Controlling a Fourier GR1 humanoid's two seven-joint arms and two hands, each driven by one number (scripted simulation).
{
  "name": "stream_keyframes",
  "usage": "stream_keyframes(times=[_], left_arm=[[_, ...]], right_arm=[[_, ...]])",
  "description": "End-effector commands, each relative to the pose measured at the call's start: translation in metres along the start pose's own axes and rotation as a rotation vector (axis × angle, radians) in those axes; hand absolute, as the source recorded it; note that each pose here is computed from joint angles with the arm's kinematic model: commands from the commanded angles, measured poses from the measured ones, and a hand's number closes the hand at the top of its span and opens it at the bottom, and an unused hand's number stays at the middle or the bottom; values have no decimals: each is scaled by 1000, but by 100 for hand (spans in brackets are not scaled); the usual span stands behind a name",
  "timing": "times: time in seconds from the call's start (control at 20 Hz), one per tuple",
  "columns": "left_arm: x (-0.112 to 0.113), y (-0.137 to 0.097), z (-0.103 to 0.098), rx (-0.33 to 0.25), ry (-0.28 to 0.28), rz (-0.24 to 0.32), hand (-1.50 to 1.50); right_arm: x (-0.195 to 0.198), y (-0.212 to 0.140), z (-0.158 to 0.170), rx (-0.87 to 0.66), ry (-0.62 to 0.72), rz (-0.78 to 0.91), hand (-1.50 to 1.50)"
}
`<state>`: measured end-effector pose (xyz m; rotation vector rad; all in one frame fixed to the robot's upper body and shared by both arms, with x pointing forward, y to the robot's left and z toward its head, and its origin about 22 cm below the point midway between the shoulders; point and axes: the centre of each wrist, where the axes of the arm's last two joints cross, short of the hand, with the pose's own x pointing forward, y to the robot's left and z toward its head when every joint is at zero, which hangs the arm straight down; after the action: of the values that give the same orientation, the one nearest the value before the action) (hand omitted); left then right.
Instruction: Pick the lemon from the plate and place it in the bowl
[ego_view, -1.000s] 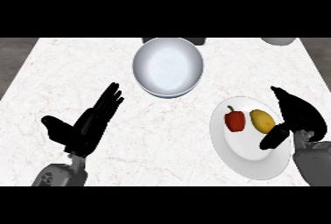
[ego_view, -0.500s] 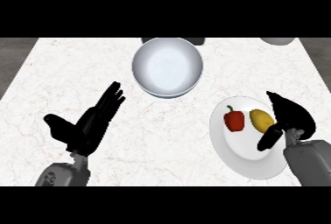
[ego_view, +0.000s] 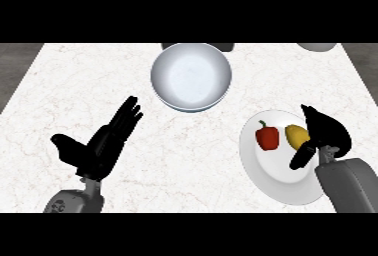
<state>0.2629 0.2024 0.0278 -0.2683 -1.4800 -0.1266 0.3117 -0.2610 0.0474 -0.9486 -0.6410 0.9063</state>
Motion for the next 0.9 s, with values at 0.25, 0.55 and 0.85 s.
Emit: stream_keyframes(times=[0.25,0.55,0.85], left_arm=[[10,3,14,-5,2,-1,0],[-3,12,-15,4,-6,-13,0],[17,-6,6,-14,-8,-1,0]], right_arm=[[0,30,-8,-16,8,-7,-150],[-11,33,-25,-29,12,-27,-150],[-32,50,-24,-14,21,-22,-150]])
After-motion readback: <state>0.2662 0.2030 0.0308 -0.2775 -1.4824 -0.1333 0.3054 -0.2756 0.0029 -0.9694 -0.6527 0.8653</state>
